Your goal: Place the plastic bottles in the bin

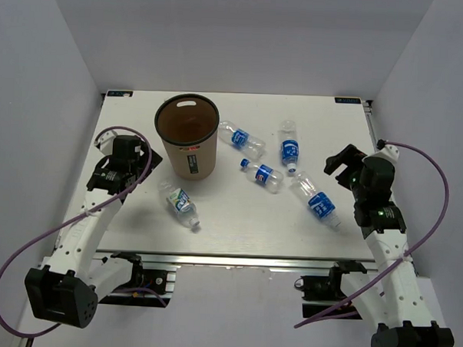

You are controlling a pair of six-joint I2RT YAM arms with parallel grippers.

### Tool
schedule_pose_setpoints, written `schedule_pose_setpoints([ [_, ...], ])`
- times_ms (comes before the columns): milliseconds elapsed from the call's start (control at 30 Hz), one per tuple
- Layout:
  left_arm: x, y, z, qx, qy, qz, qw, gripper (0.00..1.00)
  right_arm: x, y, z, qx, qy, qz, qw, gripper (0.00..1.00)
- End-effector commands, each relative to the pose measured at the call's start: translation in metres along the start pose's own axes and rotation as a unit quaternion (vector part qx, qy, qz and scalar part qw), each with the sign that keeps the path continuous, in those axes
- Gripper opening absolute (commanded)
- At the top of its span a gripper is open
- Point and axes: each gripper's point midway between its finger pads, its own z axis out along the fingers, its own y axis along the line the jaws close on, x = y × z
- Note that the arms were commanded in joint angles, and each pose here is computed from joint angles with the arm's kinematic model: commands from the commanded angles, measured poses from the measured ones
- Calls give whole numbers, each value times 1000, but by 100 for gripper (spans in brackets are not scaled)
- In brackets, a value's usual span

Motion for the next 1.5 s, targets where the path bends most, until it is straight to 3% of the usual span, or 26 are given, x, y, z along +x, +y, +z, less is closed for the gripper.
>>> schedule_pose_setpoints([
  [0, 4, 5, -2, -9, 13, 9, 1000, 98, -16, 25, -2, -55, -8, -21, 998, 89],
  [100, 15, 9, 4, -7, 27, 4, 1000, 98, -7, 26, 2, -63, 10, -31, 998, 89],
  [467, 91, 11, 41, 18, 163, 6, 986, 98, 4, 19, 9, -53, 30, -48, 997, 89],
  [867, 121, 33, 74, -40, 203, 9, 978, 98, 6, 14, 8, -48, 21, -56, 997, 89],
  [967, 123, 38, 75, -51, 205, 9, 977, 93, 6, 13, 8, -46, 20, -56, 997, 89],
  [1000, 121, 38, 73, -50, 199, 9, 979, 82, 6, 13, 8, -45, 20, -56, 997, 89],
  [1200, 100, 40, 62, -59, 161, 8, 985, 54, 9, 6, 10, -30, 23, -56, 998, 89],
  [1333, 67, 39, 45, -81, 107, 11, 991, 49, 8, 6, 9, -27, 24, -56, 998, 89],
  [1433, 9, 47, 20, -135, -2, -10, 991, 50, 8, 6, 8, -28, 23, -56, 998, 89],
  [1467, -15, 67, 4, -187, -60, -7, 981, 50, 8, 7, 8, -30, 23, -57, 998, 89],
])
